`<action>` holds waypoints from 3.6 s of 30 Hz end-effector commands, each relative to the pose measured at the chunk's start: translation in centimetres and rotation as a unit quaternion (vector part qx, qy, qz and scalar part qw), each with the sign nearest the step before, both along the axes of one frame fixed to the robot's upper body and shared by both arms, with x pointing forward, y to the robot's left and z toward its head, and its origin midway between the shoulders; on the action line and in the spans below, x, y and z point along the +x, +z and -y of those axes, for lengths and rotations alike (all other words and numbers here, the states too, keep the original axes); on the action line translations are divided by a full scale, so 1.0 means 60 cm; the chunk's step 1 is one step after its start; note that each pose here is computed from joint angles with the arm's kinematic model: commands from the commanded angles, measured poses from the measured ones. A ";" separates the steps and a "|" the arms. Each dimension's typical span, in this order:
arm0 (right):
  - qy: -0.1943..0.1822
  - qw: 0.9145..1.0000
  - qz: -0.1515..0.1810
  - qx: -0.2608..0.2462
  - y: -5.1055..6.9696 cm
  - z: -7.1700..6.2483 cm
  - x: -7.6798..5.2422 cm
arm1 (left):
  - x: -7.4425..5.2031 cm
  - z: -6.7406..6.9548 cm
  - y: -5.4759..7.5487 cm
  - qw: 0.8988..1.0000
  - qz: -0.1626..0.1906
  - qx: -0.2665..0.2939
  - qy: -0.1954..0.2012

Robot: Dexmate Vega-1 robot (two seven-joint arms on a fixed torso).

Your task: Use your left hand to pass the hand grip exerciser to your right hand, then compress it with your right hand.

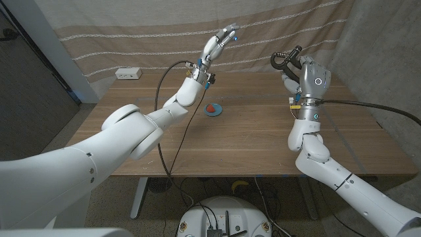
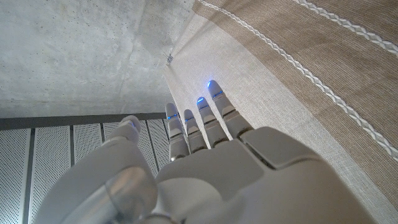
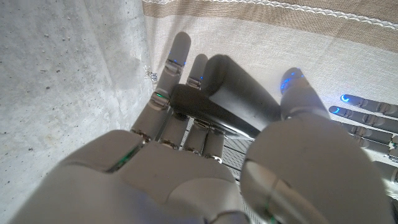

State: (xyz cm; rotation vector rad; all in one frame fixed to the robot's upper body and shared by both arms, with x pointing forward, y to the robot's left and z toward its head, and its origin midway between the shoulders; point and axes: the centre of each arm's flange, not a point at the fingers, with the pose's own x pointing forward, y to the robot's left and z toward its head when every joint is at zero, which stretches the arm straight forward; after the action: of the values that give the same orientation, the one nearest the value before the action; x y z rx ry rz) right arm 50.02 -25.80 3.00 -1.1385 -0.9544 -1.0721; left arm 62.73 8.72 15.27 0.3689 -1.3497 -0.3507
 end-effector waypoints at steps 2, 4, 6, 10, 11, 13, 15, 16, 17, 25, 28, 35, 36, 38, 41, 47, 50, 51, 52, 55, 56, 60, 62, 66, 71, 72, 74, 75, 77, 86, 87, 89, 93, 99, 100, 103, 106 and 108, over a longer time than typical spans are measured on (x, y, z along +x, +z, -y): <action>0.022 1.000 -0.002 0.007 0.005 0.005 0.002 | 0.003 0.001 0.003 1.000 -0.002 0.002 0.005; 0.021 1.000 -0.001 0.008 0.005 0.005 0.002 | 0.003 0.001 0.003 1.000 -0.001 0.003 0.006; 0.024 1.000 -0.001 0.009 0.006 0.005 0.002 | 0.002 0.001 0.004 1.000 0.001 0.004 0.009; 0.030 1.000 -0.002 0.010 0.007 0.006 0.004 | 0.003 0.001 0.003 1.000 0.001 0.004 0.011; 0.029 1.000 -0.002 0.012 0.007 0.007 0.005 | 0.003 0.001 0.003 1.000 0.001 0.004 0.012; 0.029 0.999 -0.004 0.012 0.007 0.007 0.006 | 0.003 0.001 0.003 1.000 0.002 0.004 0.013; 0.028 1.000 -0.003 0.011 0.006 0.007 0.008 | 0.003 0.001 0.003 1.000 0.003 0.004 0.014; 0.027 1.000 -0.004 0.011 0.007 0.007 0.008 | 0.003 0.001 0.003 1.000 0.003 0.005 0.014; 0.029 1.000 -0.006 0.011 0.007 0.007 0.009 | 0.003 0.001 0.004 1.000 0.003 0.005 0.014; 0.035 0.999 -0.028 0.020 0.013 0.009 0.014 | 0.002 -0.001 0.005 1.000 0.007 0.006 0.017; 0.041 0.999 -0.027 0.017 0.014 0.009 0.016 | 0.002 -0.001 0.006 1.000 0.008 0.006 0.017; 0.066 0.997 -0.035 0.015 0.020 0.011 0.018 | 0.002 -0.003 0.008 1.000 0.010 0.007 0.021; 0.070 0.997 -0.036 0.016 0.020 0.012 0.019 | 0.002 -0.004 0.009 1.000 0.010 0.006 0.022; 0.081 0.996 -0.036 0.017 0.021 0.013 0.019 | 0.003 -0.004 0.009 1.000 0.010 0.007 0.023; 0.102 0.994 -0.025 0.016 0.022 0.017 0.019 | 0.002 -0.005 0.011 1.000 0.012 0.006 0.024; 0.117 0.992 0.045 0.012 0.012 0.017 0.018 | 0.002 -0.007 0.012 0.999 0.015 0.005 0.028; 0.129 0.989 0.075 0.008 0.007 0.018 0.018 | 0.002 -0.007 0.012 0.999 0.015 0.003 0.028; 0.131 0.988 0.081 0.007 0.007 0.018 0.018 | 0.002 -0.007 0.012 1.000 0.015 0.003 0.028; 0.133 0.987 0.088 0.003 0.005 0.018 0.018 | 0.002 -0.008 0.012 1.000 0.014 0.003 0.028; 0.145 0.983 0.108 -0.004 0.000 0.021 0.019 | 0.003 -0.008 0.012 1.000 0.012 0.003 0.027; 0.151 0.982 0.113 -0.012 -0.002 0.022 0.019 | 0.003 -0.008 0.012 1.000 0.011 0.002 0.026; 0.175 0.975 0.136 -0.033 -0.006 0.026 0.022 | 0.004 -0.009 0.013 1.000 0.010 0.002 0.027; 0.181 0.972 0.146 -0.043 -0.007 0.027 0.022 | 0.005 -0.010 0.013 1.000 0.009 0.001 0.027; 0.195 0.968 0.146 -0.056 -0.004 0.029 0.021 | 0.006 -0.011 0.014 1.000 0.007 0.001 0.028; 0.203 0.969 0.128 -0.055 0.003 0.029 0.022 | 0.009 -0.011 0.014 1.000 0.002 0.002 0.030; 0.203 0.970 0.122 -0.056 0.005 0.027 0.021 | 0.009 -0.011 0.014 1.000 0.001 0.002 0.031; 0.202 0.970 0.123 -0.058 0.006 0.025 0.021 | 0.011 -0.012 0.015 1.000 -0.001 0.002 0.031; 0.204 0.970 0.119 -0.059 0.008 0.024 0.021 | 0.011 -0.012 0.015 1.000 -0.002 0.001 0.031; 0.206 0.970 0.118 -0.057 0.010 0.022 0.020 | 0.012 -0.013 0.015 1.000 -0.004 0.000 0.031; 0.208 0.971 0.102 -0.057 0.021 0.017 0.016 | 0.016 -0.016 0.018 0.999 -0.009 -0.001 0.036; 0.209 0.971 0.105 -0.058 0.021 0.017 0.017 | 0.017 -0.016 0.019 0.999 -0.010 -0.002 0.036; 0.207 0.972 0.099 -0.057 0.023 0.017 0.018 | 0.017 -0.017 0.019 0.999 -0.010 -0.003 0.037; 0.208 0.972 0.091 -0.054 0.026 0.016 0.018 | 0.017 -0.019 0.020 0.999 -0.008 -0.004 0.038; 0.214 0.972 0.083 -0.051 0.031 0.015 0.018 | 0.015 -0.023 0.020 0.999 -0.004 -0.006 0.039; 0.213 0.972 0.086 -0.052 0.031 0.014 0.019 | 0.015 -0.024 0.020 0.999 -0.003 -0.007 0.039; 0.215 0.971 0.085 -0.054 0.032 0.012 0.017 | 0.011 -0.027 0.018 0.999 0.003 -0.008 0.038; 0.217 0.971 0.087 -0.054 0.031 0.008 0.015 | 0.006 -0.032 0.016 0.999 0.013 -0.008 0.035; 0.217 0.970 0.092 -0.056 0.028 0.005 0.014 | 0.001 -0.037 0.014 0.999 0.022 -0.007 0.033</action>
State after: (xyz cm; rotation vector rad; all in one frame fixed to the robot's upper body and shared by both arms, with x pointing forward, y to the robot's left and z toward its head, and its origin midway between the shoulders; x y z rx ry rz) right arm 50.96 -26.53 4.72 -0.8797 -1.3534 -0.7902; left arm 63.55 9.94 16.42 0.4051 -1.3282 -0.2811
